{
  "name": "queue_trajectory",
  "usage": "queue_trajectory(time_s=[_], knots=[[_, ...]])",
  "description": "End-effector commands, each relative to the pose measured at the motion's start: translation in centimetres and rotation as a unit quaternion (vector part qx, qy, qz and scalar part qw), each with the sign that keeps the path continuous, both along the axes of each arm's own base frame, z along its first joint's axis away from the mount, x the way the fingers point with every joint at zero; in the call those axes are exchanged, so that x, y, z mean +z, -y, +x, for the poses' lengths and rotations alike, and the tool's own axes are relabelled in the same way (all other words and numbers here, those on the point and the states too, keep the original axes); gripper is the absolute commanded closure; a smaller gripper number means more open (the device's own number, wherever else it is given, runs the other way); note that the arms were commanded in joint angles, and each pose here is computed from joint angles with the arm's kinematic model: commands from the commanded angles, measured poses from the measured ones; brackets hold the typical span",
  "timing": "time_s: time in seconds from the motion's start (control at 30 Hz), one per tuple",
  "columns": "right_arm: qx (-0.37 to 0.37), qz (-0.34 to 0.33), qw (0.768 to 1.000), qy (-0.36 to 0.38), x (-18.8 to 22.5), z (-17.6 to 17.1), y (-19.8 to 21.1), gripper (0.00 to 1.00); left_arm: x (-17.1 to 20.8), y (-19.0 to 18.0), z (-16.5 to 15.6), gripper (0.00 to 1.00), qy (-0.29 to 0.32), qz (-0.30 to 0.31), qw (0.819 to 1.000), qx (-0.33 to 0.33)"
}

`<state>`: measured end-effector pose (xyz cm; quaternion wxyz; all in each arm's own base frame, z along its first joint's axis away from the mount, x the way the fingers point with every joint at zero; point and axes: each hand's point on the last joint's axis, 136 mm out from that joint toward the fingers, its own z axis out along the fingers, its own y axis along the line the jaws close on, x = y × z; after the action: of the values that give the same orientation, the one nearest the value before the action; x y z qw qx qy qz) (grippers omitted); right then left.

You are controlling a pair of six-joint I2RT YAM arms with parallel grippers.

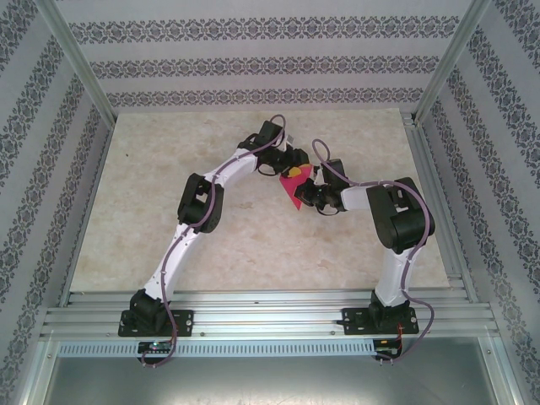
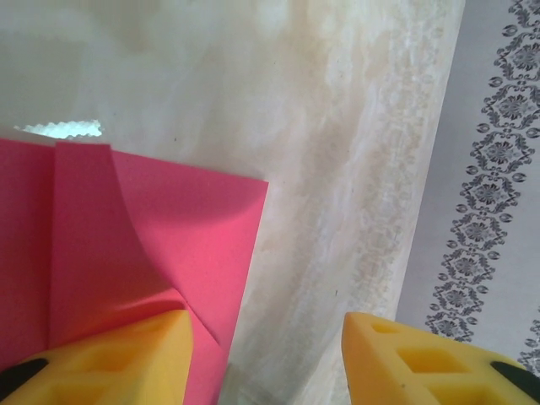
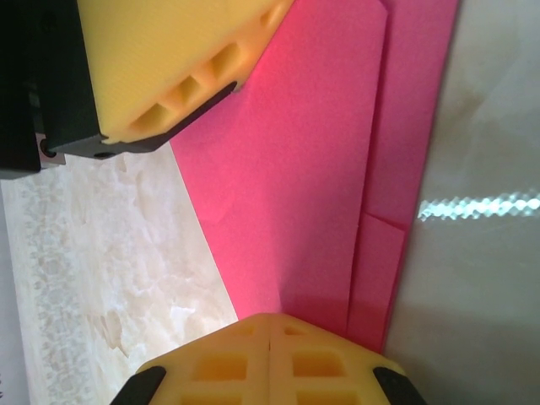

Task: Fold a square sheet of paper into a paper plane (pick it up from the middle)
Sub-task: Fourth fold the wing at the center of the table.

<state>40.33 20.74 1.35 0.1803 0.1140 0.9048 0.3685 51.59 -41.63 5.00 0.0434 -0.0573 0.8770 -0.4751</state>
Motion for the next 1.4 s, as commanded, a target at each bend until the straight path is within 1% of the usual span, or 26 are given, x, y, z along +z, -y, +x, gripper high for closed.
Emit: queue_trajectory(time_s=[0.0,0.13,0.2,0.27,0.43,0.53,0.63,0.77,0.83,0.93,1.07,1.2,1.3,1.37], knots=[[-0.005,-0.064,0.990,-0.128,-6.5,-5.6,2.7,1.00,-1.5,-1.7,3.6,0.47,0.033,0.009,0.998,0.050],[-0.002,-0.059,0.990,-0.126,-6.2,-5.4,2.5,1.00,-1.8,-1.7,5.0,0.47,0.041,0.000,0.997,0.068],[-0.001,-0.059,0.990,-0.126,-6.2,-5.5,2.5,1.00,-1.8,-1.8,5.7,0.46,0.047,-0.003,0.996,0.080],[0.000,-0.059,0.990,-0.128,-6.2,-5.5,2.4,1.00,-1.9,-2.5,6.5,0.45,0.048,-0.003,0.994,0.093],[0.001,-0.059,0.990,-0.130,-6.3,-5.6,2.5,1.00,-0.9,-3.1,8.0,0.42,0.063,-0.015,0.991,0.117],[0.005,-0.059,0.990,-0.129,-6.3,-5.7,2.3,1.00,-1.1,-3.4,8.8,0.40,0.074,-0.012,0.988,0.133],[0.004,-0.059,0.990,-0.128,-6.1,-5.6,2.3,1.00,-1.3,-3.3,9.3,0.41,0.075,-0.018,0.987,0.138],[0.007,-0.056,0.991,-0.125,-5.9,-5.4,2.2,1.00,-1.3,-3.6,9.8,0.39,0.084,-0.010,0.985,0.149],[0.014,-0.049,0.991,-0.120,-5.5,-5.2,1.8,1.00,0.6,-3.6,10.2,0.40,0.102,-0.023,0.984,0.142],[0.024,-0.051,0.992,-0.117,-5.0,-5.3,1.4,1.00,4.1,-4.2,10.5,0.38,0.133,-0.020,0.981,0.139],[0.043,-0.042,0.991,-0.116,-4.2,-6.5,0.7,1.00,9.4,-5.0,10.0,0.34,0.163,-0.029,0.979,0.121],[0.059,-0.039,0.991,-0.116,-3.2,-8.5,0.4,1.00,13.8,-5.8,7.9,0.33,0.196,-0.006,0.977,0.088],[0.077,-0.014,0.991,-0.109,-2.2,-10.9,-0.7,1.00,15.6,-6.3,5.7,0.33,0.203,-0.002,0.977,0.069],[0.101,-0.022,0.990,-0.099,-0.7,-12.1,-1.4,1.00,16.2,-6.8,3.6,0.33,0.211,0.011,0.976,0.055]])
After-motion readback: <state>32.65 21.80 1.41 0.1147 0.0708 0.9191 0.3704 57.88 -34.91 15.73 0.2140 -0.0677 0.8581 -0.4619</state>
